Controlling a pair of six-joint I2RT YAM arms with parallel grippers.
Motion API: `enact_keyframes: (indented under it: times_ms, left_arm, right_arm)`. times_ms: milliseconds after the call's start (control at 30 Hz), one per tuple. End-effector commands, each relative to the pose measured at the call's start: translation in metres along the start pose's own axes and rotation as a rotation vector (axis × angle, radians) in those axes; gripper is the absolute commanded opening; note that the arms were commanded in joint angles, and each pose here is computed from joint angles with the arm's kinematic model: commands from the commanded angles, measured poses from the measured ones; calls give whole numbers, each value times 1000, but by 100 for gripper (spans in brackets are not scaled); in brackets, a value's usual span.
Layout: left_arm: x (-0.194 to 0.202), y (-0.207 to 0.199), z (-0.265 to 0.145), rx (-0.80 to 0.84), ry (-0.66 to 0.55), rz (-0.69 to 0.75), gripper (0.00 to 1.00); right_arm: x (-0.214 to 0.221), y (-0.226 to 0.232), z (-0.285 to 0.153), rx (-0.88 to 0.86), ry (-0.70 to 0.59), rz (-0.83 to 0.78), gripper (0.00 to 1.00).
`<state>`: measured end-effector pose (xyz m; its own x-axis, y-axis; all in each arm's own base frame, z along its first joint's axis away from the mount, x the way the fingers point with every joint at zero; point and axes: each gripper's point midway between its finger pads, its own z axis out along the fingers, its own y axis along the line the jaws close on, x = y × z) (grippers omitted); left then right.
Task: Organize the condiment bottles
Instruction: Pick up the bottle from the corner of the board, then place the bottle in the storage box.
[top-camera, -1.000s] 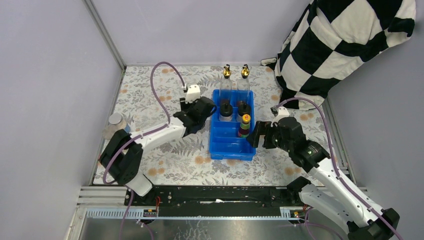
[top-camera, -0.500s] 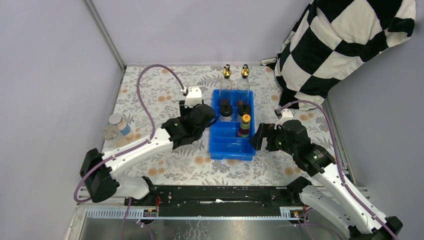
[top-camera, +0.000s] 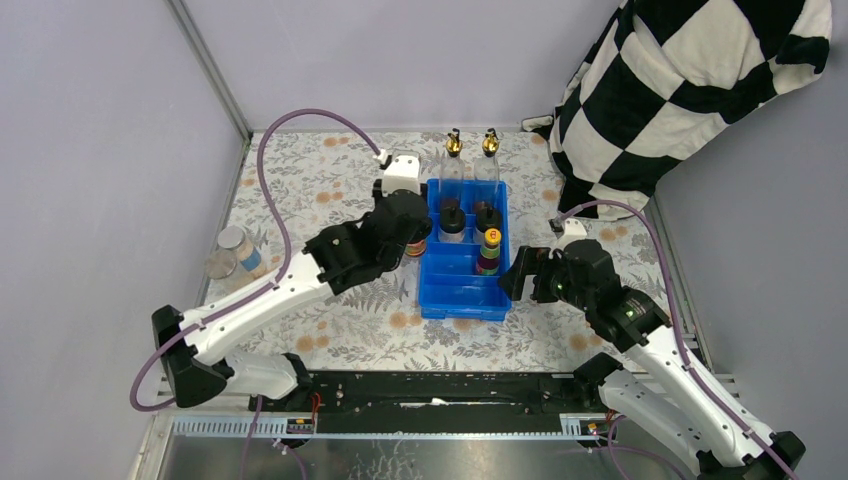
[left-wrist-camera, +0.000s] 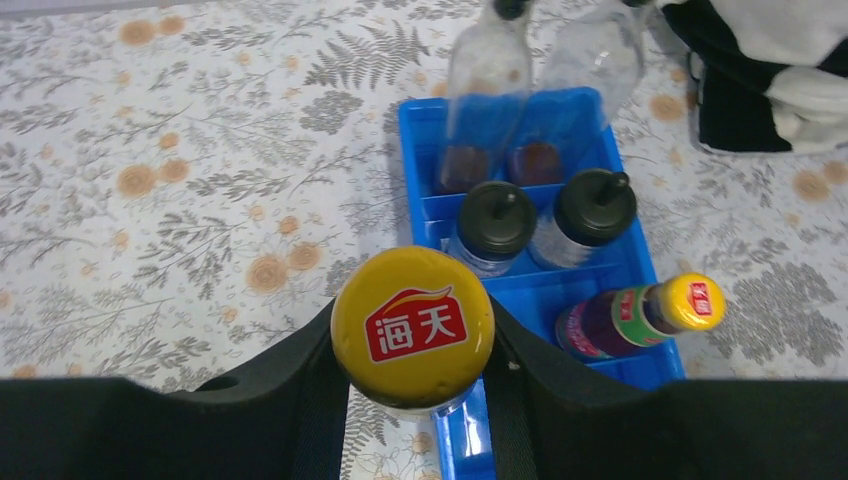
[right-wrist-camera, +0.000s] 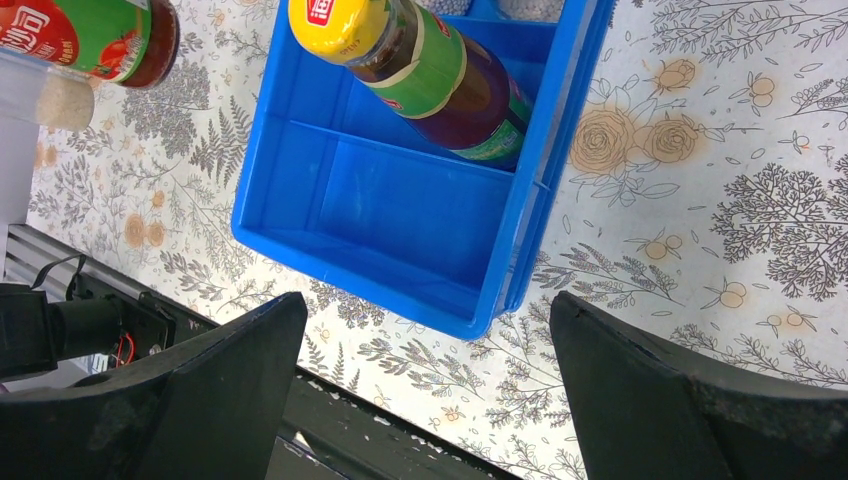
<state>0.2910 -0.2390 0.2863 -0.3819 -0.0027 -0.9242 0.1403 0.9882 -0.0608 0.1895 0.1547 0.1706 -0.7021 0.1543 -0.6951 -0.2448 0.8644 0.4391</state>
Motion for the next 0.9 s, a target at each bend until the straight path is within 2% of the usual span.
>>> enact_keyframes:
  times_ms: [0,200,500,867]
  left_arm:
    - [-23,-34,-1,133,-35,5,20]
    - [-16,-65,4,259,-35,44,20]
    - [-11,-93,11,398,-102,73,19]
    - [21,-110,25,460,-61,100,19]
  right_arm:
    - [-13,9,-4,-18,-31,6,100]
    - [-14,7,-3,-6,-33,10,100]
    - [-10,4,2,4,-23,22,100]
    - [-6,2,8,8,-13,28,100]
